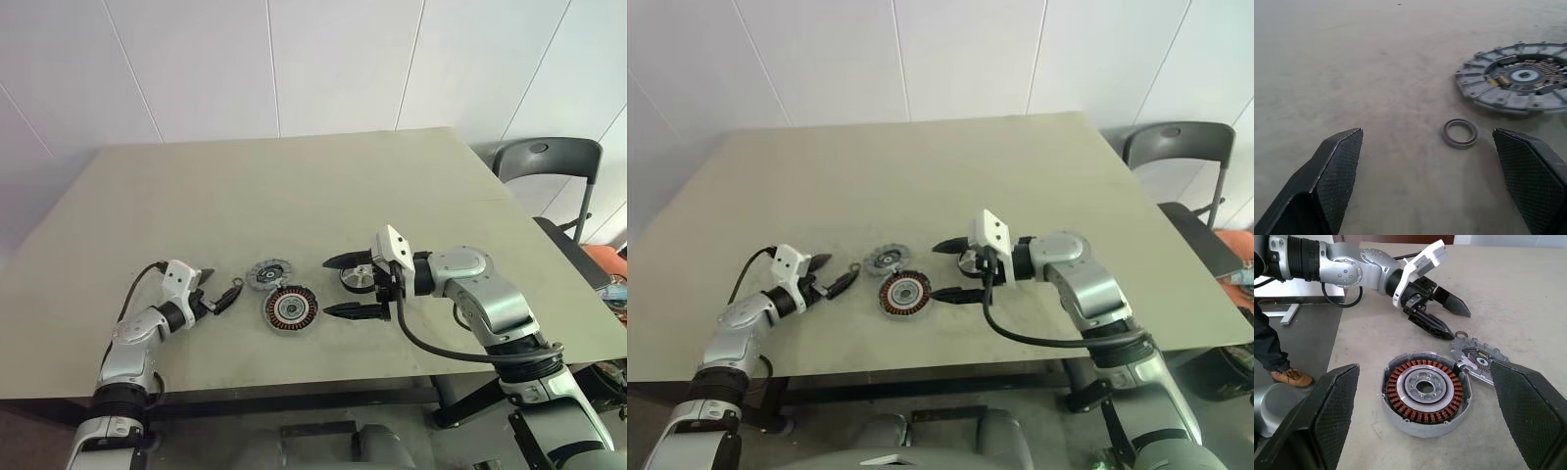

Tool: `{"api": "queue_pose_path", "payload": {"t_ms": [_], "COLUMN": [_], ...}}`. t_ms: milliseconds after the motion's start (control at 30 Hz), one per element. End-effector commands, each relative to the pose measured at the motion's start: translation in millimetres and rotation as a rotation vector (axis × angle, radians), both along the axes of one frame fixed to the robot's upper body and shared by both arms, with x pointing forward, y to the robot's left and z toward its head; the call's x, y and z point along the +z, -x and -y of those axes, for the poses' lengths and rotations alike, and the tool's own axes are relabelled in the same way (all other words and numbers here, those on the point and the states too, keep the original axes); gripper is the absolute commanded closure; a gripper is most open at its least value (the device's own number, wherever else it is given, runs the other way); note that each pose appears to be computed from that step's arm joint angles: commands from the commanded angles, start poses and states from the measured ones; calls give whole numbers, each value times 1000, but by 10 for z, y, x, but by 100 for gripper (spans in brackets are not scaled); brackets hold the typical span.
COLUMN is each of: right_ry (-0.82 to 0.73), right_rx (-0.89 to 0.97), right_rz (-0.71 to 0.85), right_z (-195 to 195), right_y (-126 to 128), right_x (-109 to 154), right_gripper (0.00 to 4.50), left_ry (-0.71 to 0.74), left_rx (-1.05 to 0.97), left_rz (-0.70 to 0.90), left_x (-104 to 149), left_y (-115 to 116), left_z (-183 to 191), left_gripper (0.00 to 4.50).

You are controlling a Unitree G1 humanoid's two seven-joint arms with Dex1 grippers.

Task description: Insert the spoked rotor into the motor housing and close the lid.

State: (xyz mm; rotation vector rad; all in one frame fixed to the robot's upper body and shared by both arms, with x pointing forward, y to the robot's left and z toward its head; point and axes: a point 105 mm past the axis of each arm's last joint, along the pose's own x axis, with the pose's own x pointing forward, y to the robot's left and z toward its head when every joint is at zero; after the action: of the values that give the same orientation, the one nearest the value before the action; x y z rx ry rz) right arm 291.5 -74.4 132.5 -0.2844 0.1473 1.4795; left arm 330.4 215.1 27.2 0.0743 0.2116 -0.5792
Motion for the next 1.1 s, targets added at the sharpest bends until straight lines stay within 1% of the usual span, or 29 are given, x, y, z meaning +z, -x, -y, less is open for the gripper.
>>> {"api": "queue_pose_path", "payload": {"t_ms": [33, 233, 500, 533, 567, 800, 867, 933, 967, 1033, 1100], "right_ry": [-24, -29, -35, -36, -35, -35, -35, -35, -34, -33, -29], "right_rx": [8, 6, 4, 3, 3, 0, 0, -1, -1, -5, -10], "right_rz": [53, 60, 68, 68, 69, 69, 71, 72, 73, 71, 70], "right_z": [-17, -36, -45, -42, -41, -32, -35, -37, -33, -22, 3], "right_y": [-20, -28, -22, -22, -23, -25, -29, -35, -33, -34, -40], "right_x": [140, 159, 194, 198, 200, 203, 206, 209, 208, 207, 199], "right_gripper": [3, 3, 3, 0, 0, 0, 0, 0, 0, 0, 0], "left_ry": [-25, -55, -43, -41, -47, -44, -48, -69, -68, -66, -72], "left_rx": [-20, -11, -11, -10, -13, -26, -30, -19, -13, -11, -54], "left_rz": [22, 31, 14, 13, 8, 6, 9, 36, 47, 58, 46], "left_x": [44, 35, 25, 26, 20, 26, 44, 121, 170, 254, 312], "left_y": [-33, -107, -173, -174, -171, -96, -66, -36, -16, 41, 182], "left_z": [34, 45, 74, 75, 78, 118, 118, 70, 46, 2, -20], "left_gripper": [0, 0, 0, 39, 60, 293, 361, 436, 444, 444, 444]}}
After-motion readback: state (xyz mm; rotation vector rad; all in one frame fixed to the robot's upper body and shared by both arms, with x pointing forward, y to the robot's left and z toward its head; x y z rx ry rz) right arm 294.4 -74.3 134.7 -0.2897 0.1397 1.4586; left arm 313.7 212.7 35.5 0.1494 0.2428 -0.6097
